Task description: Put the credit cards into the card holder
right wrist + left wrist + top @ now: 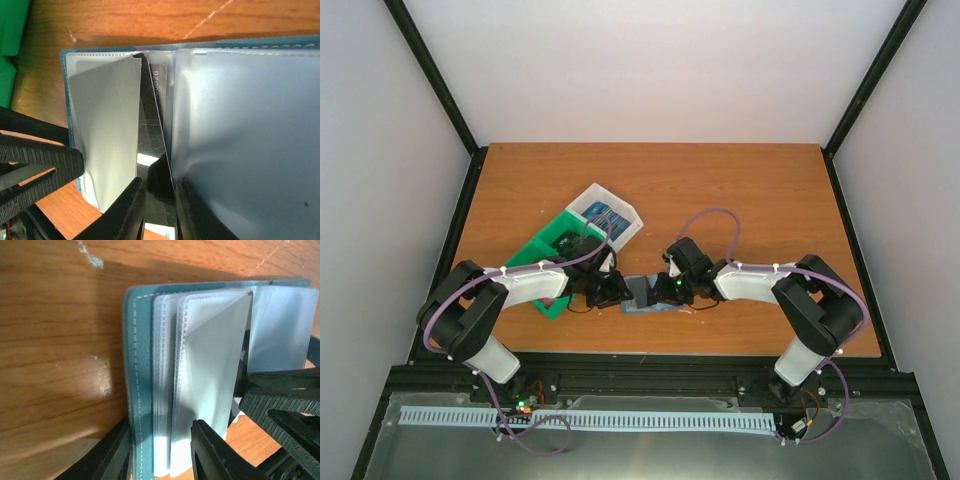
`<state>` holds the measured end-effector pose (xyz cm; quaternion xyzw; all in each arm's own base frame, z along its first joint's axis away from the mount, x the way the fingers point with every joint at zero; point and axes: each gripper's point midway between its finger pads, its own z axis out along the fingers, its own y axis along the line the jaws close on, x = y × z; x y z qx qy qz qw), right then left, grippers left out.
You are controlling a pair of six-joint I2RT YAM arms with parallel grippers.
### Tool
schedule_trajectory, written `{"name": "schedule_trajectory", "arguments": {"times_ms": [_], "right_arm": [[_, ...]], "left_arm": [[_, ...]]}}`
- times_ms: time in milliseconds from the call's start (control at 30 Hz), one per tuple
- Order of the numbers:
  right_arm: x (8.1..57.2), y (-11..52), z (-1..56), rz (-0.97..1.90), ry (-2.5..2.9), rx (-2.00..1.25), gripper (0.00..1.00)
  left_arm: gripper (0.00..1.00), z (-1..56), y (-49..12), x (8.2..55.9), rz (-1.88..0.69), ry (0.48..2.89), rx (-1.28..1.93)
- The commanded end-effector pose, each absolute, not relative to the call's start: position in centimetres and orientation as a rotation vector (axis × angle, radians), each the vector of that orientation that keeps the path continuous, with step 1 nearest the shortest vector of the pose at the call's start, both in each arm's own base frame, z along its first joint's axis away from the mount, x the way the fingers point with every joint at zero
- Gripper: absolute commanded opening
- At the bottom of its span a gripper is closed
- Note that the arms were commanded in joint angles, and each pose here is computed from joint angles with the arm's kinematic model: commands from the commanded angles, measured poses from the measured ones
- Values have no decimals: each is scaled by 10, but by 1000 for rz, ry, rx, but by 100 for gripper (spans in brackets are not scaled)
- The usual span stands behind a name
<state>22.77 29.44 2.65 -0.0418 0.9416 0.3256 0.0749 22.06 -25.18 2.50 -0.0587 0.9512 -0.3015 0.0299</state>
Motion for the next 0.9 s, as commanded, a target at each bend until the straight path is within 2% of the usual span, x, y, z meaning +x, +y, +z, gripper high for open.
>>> {"name": "schedule_trajectory", "arguments": {"times_ms": [0, 133, 433, 633, 800, 867], "right_arm": [[218, 303, 34, 1082, 2821, -103, 17], [213, 301, 34, 1087, 2845, -70, 12], [203, 293, 26, 1058, 2959, 106, 4], [209, 306, 43, 1204, 2869, 141, 3], [231, 273, 42, 816, 2811, 15, 5], [233, 275, 48, 833, 2745, -107, 8]], "left_arm": [[33, 13, -248, 210, -914, 2984, -215], [30, 9, -246, 209, -900, 2998, -229], [31, 8, -248, 209, -911, 2999, -253], [33, 10, -251, 206, -968, 2994, -262], [33, 6, -242, 206, -885, 3005, -266], [33, 8, -242, 207, -887, 3001, -253]]}}
